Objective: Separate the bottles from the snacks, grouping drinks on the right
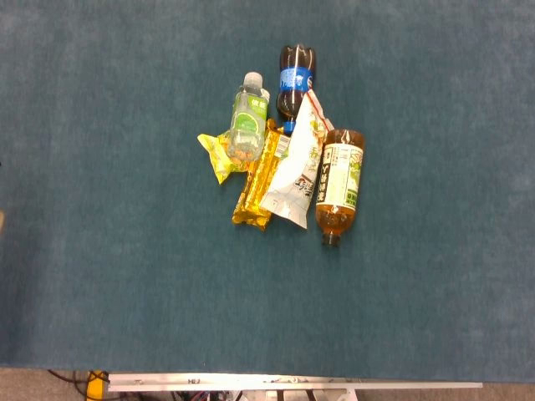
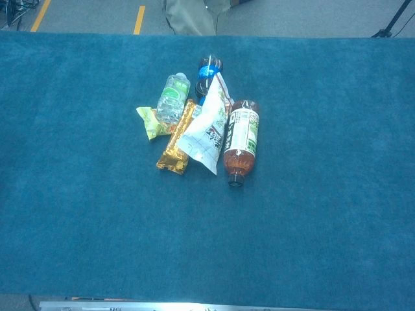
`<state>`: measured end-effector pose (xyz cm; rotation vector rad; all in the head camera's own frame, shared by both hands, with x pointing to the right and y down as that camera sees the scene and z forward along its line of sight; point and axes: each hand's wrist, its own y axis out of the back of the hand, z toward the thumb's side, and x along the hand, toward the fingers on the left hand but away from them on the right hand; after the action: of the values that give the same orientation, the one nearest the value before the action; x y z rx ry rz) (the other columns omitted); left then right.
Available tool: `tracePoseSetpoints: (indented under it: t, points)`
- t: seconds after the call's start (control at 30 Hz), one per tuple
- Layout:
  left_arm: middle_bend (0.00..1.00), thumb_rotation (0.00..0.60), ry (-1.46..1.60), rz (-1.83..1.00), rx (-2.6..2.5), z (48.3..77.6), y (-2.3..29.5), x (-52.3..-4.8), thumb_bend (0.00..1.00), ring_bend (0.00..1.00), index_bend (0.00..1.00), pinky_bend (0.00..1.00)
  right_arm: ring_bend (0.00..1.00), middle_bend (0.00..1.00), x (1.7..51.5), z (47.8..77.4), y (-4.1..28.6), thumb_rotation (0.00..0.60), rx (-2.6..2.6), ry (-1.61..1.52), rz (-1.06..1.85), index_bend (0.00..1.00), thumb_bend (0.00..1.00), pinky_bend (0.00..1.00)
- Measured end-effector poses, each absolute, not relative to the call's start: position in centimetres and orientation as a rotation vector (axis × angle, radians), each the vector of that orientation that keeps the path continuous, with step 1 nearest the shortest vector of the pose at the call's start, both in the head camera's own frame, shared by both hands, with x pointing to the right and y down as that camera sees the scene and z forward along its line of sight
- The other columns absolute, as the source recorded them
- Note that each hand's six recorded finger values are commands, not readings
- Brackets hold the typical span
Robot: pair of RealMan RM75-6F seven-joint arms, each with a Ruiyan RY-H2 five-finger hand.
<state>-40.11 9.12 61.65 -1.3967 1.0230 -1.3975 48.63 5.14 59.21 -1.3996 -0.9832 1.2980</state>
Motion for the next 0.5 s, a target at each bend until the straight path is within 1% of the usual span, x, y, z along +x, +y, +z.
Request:
tracePoseSetpoints:
  t: [0.43, 0.5]
  points:
    - [0.3, 0.6, 1.03, -1.4, -1.39, 61.3, 9.6, -40.4, 0.3, 0.27, 0.26, 0.26, 0.37, 0.45, 47.2, 59.3, 4.9, 0.6, -1.463, -0.937, 1.257, 0.38, 0.27, 0.49]
    - [0.3, 0.6, 1.029, -1.398, -1.39, 61.2, 9.6, -40.4, 0.3, 0.27, 0.26, 0.26, 0.37, 0.44, 46.4, 59.1, 4.6, 0.6, -1.484, -0.908, 1.234, 0.38, 0.25, 0.49]
